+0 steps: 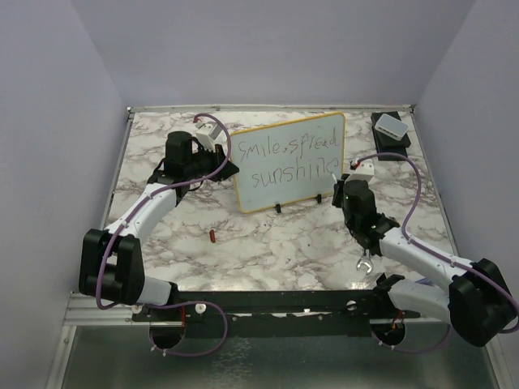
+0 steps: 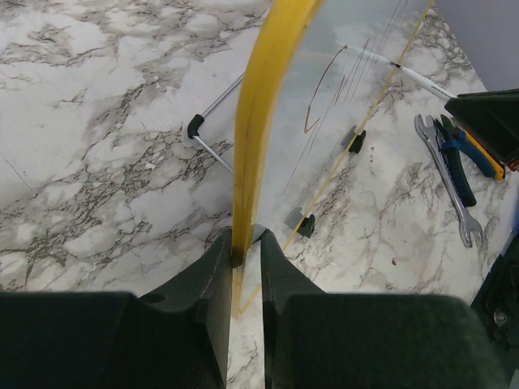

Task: Write a sentence on the whiteboard

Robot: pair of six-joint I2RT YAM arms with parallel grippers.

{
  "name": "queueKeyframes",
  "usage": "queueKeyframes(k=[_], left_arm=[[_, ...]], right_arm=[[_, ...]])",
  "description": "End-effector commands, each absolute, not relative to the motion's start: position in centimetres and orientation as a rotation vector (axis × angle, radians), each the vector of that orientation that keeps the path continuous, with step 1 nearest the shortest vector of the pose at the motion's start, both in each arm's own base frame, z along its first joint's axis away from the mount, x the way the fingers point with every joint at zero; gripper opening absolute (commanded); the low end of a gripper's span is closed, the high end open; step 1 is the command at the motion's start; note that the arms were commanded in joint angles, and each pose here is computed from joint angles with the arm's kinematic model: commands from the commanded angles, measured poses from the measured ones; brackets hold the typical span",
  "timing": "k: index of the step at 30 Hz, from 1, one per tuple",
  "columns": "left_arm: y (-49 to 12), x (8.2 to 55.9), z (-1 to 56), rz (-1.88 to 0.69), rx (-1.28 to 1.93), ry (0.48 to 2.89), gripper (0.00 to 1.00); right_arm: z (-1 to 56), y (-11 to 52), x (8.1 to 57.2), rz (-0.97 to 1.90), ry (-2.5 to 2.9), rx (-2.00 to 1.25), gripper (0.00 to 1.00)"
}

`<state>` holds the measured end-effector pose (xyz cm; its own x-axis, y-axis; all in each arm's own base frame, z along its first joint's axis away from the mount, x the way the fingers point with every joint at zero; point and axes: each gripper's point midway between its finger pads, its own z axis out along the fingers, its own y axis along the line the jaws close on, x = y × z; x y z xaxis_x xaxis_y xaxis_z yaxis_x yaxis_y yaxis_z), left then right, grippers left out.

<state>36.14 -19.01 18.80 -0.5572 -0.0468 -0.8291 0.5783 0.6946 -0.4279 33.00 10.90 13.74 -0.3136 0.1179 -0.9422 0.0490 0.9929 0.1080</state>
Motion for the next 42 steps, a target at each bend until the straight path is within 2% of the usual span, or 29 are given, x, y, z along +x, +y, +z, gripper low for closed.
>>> queueKeyframes(k=[1,10,16,23,42], left_arm=[[-18.6,36.3,18.9,-0.842,0.394,2.004,0.09],[-18.6,36.3,19.0,-0.842,0.393,2.004,0.09],[-18.6,36.3,19.0,-0.843,0.394,2.002,0.08],[-18.6,36.2,19.1,-0.845,0.395,2.001,0.08],[-18.6,36.2,19.0,-0.845,0.397,2.001,0.09]], right_arm=[[13.3,9.6,32.9,-0.002,1.898,0.158,0.01],[15.4,10.0,32.3,0.066,1.848,0.140,0.01],[15.0,8.9,32.0,0.011,1.863,0.178,0.01],[16.2,10.9,32.6,0.124,1.815,0.108,0.01],[17.4,11.7,34.3,0.135,1.767,0.066,0.01]])
